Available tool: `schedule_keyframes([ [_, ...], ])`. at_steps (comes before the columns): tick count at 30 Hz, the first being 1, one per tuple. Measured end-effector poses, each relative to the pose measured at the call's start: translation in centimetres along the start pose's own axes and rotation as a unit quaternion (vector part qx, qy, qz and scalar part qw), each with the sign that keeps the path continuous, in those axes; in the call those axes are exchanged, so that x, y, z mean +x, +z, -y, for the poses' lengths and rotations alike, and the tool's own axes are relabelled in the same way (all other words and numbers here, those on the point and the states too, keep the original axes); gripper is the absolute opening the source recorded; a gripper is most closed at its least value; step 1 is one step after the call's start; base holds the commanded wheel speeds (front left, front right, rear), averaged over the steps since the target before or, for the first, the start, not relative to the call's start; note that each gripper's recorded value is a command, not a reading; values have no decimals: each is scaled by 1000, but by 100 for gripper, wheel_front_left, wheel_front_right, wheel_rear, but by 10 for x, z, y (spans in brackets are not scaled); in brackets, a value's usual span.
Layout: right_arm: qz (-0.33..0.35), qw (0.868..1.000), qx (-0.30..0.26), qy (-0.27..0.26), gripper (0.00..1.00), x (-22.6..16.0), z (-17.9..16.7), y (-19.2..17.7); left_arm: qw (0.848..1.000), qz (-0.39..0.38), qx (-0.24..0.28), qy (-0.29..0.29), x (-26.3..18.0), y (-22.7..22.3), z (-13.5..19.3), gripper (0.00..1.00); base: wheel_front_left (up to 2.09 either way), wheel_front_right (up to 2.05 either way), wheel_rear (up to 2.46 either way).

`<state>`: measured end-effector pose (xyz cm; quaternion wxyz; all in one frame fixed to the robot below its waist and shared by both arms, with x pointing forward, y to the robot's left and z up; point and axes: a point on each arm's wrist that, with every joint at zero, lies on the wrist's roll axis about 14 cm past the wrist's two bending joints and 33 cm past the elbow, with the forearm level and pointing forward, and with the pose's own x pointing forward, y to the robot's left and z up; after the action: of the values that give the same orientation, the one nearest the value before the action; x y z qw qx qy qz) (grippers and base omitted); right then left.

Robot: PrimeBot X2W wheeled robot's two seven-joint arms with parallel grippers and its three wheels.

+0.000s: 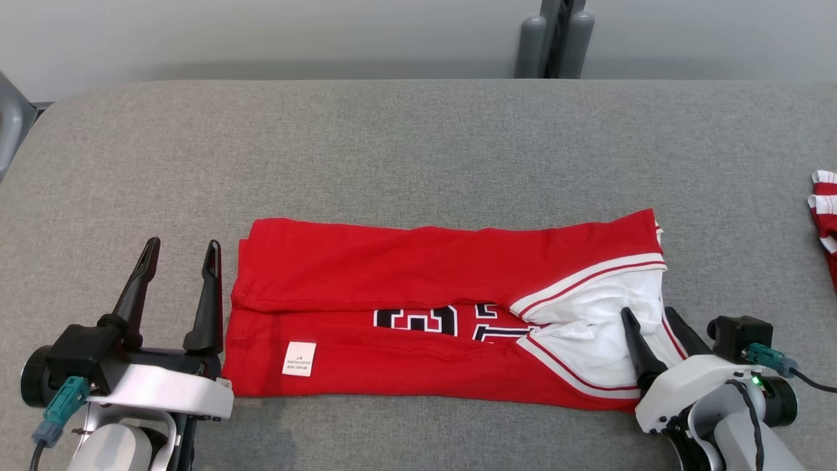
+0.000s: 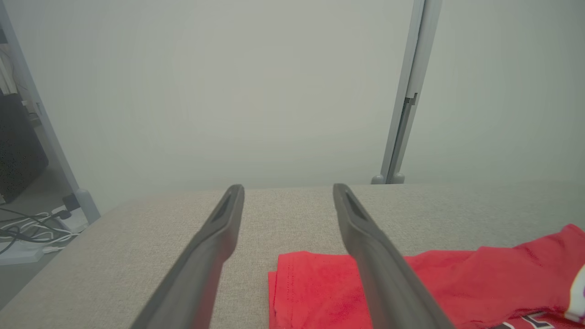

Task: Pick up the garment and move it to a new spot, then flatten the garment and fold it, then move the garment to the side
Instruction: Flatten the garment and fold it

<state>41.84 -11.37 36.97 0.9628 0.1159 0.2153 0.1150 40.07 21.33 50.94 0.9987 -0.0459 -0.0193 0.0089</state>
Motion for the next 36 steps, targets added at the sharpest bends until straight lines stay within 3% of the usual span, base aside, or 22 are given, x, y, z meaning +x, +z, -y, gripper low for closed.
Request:
schedule_keyframes([
  [2, -6, 1000, 8, 3, 100, 3, -3, -5, 1000, 0, 0, 2, 0, -1, -1, 100, 0, 0, 0],
  [3, -7, 1000, 10, 4, 43, 4, -4, -5, 1000, -1, 0, 3, 0, -2, -1, 100, 0, 0, 0],
  [4, -7, 1000, 12, 5, 0, 5, -5, -5, 1000, -2, 0, 3, 0, -2, -1, 100, 0, 0, 0],
  [13, 15, 1000, 17, 7, 0, 3, -1, 1, 1000, 3, -1, 1, 3, -1, 0, 100, 0, 0, 0],
  [25, 74, 992, -24, -102, 0, -51, 99, 35, 1000, 6, -13, -14, 8, -1, 13, 100, 0, 0, 0],
  [31, 97, 989, -30, -106, 0, -58, 101, 49, 1000, 5, -14, -23, 11, -3, 19, 100, 0, 0, 0],
  [36, 124, 989, -25, -79, 0, -51, 79, 67, 1000, 4, -14, -26, 11, -4, 20, 100, 0, 0, 0],
])
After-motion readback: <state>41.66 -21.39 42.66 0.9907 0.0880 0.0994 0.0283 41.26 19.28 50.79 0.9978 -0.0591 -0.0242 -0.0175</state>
